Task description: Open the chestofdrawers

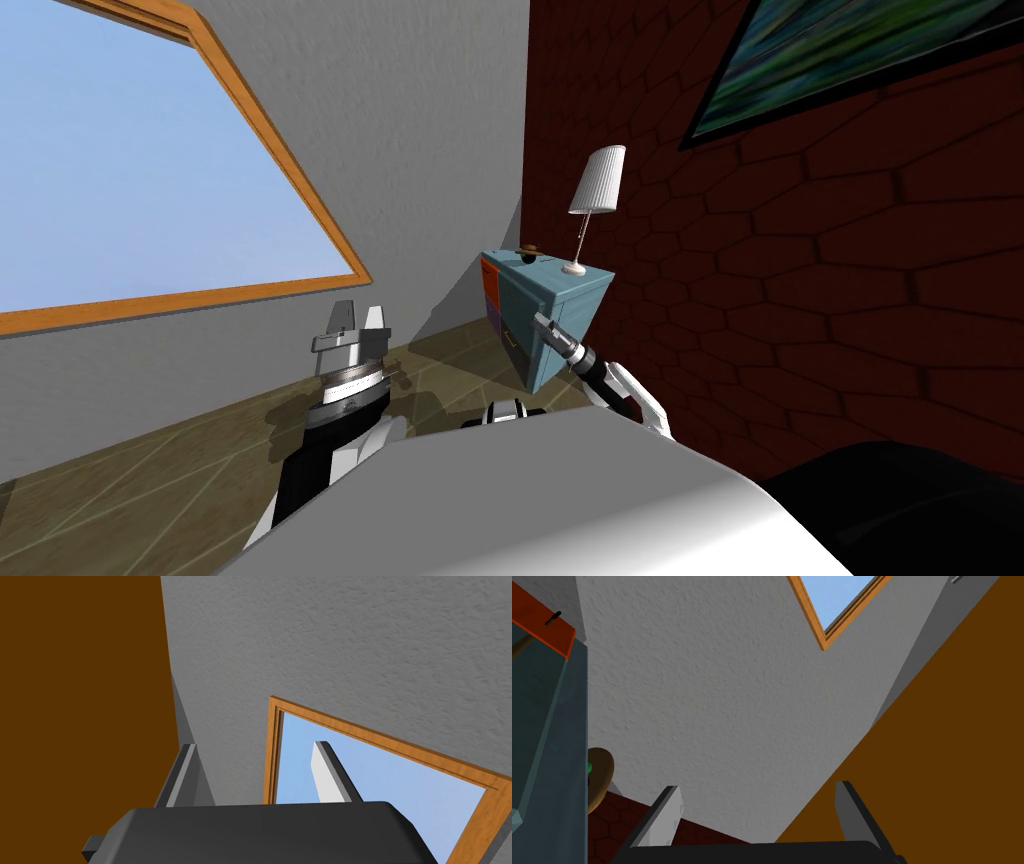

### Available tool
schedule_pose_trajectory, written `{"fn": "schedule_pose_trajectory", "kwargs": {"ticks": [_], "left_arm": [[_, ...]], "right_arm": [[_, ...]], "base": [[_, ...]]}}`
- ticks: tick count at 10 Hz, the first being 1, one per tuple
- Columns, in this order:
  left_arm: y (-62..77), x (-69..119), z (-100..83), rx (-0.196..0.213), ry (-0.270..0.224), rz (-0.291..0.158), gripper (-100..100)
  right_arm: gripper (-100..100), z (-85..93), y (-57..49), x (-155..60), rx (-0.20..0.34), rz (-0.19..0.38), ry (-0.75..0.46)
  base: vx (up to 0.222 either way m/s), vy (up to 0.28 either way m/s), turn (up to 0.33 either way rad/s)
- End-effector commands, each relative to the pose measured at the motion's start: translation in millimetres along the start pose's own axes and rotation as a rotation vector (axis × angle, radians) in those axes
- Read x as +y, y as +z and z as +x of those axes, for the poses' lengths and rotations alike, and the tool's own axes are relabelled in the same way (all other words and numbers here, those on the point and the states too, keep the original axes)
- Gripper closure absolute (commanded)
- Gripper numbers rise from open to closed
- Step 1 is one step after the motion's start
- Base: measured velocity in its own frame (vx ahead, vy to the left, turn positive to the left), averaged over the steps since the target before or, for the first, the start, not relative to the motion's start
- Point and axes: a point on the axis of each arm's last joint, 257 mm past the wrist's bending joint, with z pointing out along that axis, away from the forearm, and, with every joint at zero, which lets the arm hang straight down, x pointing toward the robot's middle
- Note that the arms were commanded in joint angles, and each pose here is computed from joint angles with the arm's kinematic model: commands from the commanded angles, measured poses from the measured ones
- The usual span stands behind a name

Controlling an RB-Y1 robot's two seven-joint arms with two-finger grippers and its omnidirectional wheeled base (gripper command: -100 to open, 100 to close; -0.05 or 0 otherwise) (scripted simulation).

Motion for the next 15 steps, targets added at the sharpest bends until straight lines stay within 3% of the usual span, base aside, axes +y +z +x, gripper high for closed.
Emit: {"fn": "schedule_pose_trajectory", "kwargs": {"ticks": [1,4,6,7,9,10,11,12,14,15], "left_arm": [[0.0,0.0,0.0,0.000,0.000,0.000,0],[0.0,0.0,0.0,0.000,0.000,0.000,0],[0.0,0.0,0.0,0.000,0.000,0.000,0],[0.0,0.0,0.0,0.000,0.000,0.000,0],[0.0,0.0,0.0,0.000,0.000,0.000,0],[0.0,0.0,0.0,0.000,0.000,0.000,0],[0.0,0.0,0.0,0.000,0.000,0.000,0],[0.0,0.0,0.0,0.000,0.000,0.000,0],[0.0,0.0,0.0,0.000,0.000,0.000,0],[0.0,0.0,0.0,0.000,0.000,0.000,0]], "right_arm": [[-100,13.7,-0.9,-1,0.063,-0.006,-0.057],[-100,38.3,-5.6,-3,0.200,-0.046,-0.147],[-100,46.3,-7.4,-6,0.232,-0.041,-0.187],[-100,55.1,-10.8,-7,0.290,-0.064,-0.220],[-100,61.5,-12.7,-10,0.317,-0.060,-0.253],[-100,70.3,-17.2,-13,0.378,-0.081,-0.292],[-100,74.2,-18.7,-15,0.394,-0.079,-0.313],[-100,81.1,-23.2,-18,0.451,-0.101,-0.349],[-100,87.8,-26.6,-23,0.482,-0.096,-0.388],[-100,93.6,-31.6,-26,0.537,-0.118,-0.426]], "base": [[0.021,0.017,0.010],[0.057,0.056,-0.072],[0.048,0.042,-0.020],[0.059,0.037,-0.069],[0.043,0.037,-0.029],[0.058,0.039,-0.078],[0.056,0.049,-0.050],[0.071,0.076,-0.101],[0.045,0.052,-0.006],[0.053,0.047,-0.082]]}}
